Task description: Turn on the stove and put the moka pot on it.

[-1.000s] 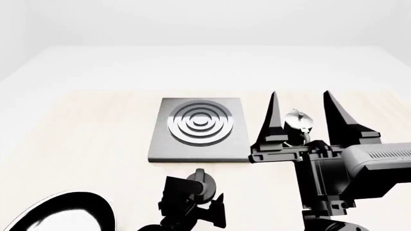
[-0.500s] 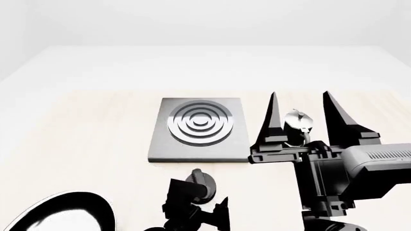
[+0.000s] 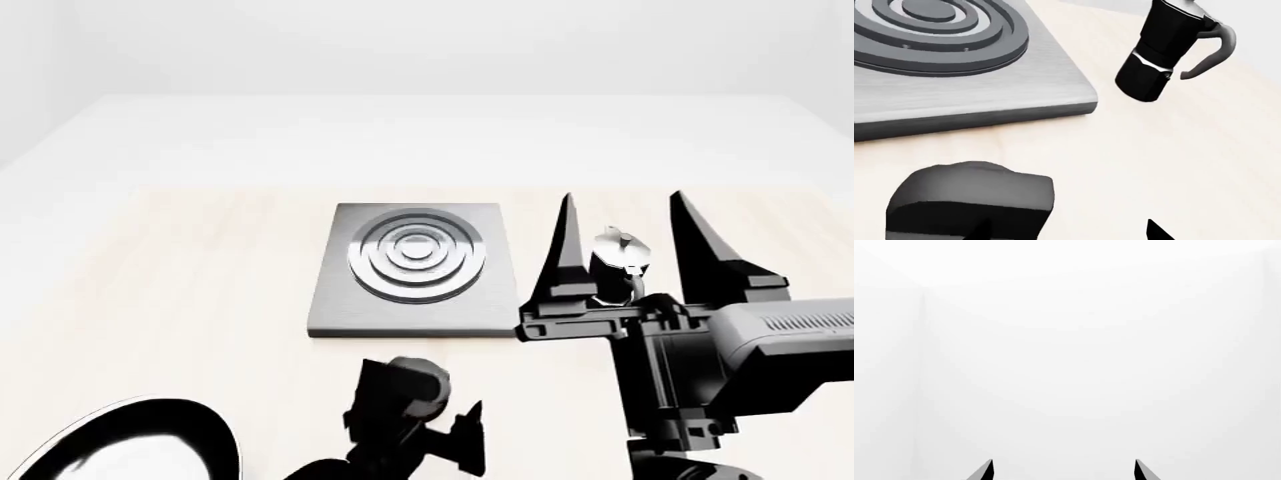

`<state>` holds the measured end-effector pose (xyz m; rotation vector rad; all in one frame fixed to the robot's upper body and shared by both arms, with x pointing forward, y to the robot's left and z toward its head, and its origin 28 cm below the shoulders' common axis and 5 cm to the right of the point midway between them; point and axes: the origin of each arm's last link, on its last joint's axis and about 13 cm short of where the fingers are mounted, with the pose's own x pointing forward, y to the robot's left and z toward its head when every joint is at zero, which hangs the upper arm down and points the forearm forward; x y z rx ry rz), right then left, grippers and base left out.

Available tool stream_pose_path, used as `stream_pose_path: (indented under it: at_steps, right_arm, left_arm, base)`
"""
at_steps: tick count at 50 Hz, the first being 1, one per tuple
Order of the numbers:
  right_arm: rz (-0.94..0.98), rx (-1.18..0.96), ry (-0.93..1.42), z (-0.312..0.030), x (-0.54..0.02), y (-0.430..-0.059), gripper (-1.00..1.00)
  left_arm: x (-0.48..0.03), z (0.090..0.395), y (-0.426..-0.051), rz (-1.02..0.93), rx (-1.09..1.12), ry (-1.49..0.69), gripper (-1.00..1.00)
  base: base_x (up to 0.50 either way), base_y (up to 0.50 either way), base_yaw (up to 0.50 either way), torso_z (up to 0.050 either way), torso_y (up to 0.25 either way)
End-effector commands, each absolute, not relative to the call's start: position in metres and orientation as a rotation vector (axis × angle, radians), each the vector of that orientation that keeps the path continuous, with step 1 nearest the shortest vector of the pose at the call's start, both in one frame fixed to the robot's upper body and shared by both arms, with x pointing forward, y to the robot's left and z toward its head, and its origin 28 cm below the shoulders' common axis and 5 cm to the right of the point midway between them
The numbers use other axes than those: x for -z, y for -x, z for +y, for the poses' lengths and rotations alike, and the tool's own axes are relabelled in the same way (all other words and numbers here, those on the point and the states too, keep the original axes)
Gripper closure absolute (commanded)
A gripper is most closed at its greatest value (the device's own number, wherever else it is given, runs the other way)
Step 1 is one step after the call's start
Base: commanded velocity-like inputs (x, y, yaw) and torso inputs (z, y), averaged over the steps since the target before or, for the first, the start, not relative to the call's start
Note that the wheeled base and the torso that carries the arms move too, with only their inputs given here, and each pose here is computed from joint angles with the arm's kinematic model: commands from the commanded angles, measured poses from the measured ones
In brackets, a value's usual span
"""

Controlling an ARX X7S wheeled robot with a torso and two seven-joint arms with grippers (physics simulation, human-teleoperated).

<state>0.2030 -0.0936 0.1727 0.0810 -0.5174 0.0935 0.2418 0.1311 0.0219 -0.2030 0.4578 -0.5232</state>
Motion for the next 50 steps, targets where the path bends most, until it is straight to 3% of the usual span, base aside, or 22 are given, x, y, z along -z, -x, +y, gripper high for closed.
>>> stream_pose_path:
  at_steps: [1,15,26,50]
  right_arm:
    - [-0.517,-0.092,-0.082,-0.095,-0.170,-0.202,-1.00]
    - [-0.514,-0.093,-0.086,-0.095,-0.170,-0.202,-1.00]
    - [-0.515,-0.097,-0.088,-0.095,-0.173,-0.201,-1.00]
    - [-0.498,-0.057,-0.058,-0.104,-0.170,-0.214,-1.00]
  left_arm:
    - [-0.050,0.139,-0.270,0.351,0.469,0.159,-1.00]
    - [-0.068,0.132,-0.279,0.292,0.490,0.169,-1.00]
    - [-0.143,0.144,-0.270,-0.155,0.491,0.127,-1.00]
    - [-0.188,0.195,-0.238,-0.630,0.174,-0.012,-1.00]
  base:
    - [0.00,0.00,0.00,0.000,0.000]
    - [0.00,0.00,0.00,0.000,0.003]
    - [0.00,0.00,0.00,0.000,0.000]
    - [0.00,0.00,0.00,0.000,0.000]
